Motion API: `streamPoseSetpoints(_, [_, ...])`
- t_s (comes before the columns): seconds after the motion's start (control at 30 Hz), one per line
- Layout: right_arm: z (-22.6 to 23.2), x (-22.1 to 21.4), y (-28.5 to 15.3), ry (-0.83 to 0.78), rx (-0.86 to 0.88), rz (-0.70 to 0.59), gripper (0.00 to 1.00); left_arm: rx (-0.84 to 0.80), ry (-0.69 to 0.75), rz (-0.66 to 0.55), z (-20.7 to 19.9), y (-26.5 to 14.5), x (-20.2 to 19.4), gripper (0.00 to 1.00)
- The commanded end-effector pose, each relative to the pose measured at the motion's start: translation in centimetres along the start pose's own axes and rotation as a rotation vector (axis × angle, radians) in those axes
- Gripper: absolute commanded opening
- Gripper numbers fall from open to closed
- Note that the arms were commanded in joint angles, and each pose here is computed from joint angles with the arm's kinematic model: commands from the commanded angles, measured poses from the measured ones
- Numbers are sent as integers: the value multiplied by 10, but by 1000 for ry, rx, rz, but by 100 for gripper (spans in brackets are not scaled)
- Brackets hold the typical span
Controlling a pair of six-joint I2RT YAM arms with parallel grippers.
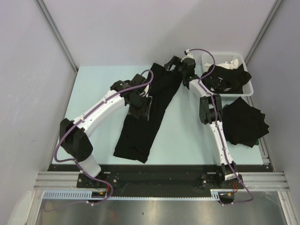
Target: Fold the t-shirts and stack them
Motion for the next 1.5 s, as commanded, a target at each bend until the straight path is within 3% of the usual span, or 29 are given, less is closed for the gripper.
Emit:
streamPoseSetpoints(0.0, [63,59,-30,-144,35,-46,100,-31,5,-74,-2,-16,5,60])
streamPoseSetpoints(0.1, [52,39,-41,-214,-81,60,100,-39,17,-79,-3,-16,5,60])
streamPoseSetpoints(0.4, [41,17,-55,-330,-225,140,99,-68,34,-83,-7,-14,7,60])
streamPoseSetpoints(0.5, [29,10,-61,-329,-269,167,89,-69,34,-84,-7,-14,6,61])
streamPoseSetpoints(0.6, [22,12,-66,-337,-308,168,83,-71,34,-81,-6,-13,4,61])
streamPoseSetpoints(0.93, [6,39,-84,-401,-409,143,88,-78,32,-81,-8,-11,7,60])
streamPoseSetpoints(1.47, [-31,45,-86,-361,-452,164,82,-74,25,-77,-10,-8,18,61])
Point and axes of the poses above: each gripper's point midway between its finger pads, its own y axis out along the fingers, its own z axis along the line the jaws close on, x = y × z, the point moved 3 cm from there along -y, back along the fingers, and after that the axes turned 11 degrees about y, right-handed, at the moved point
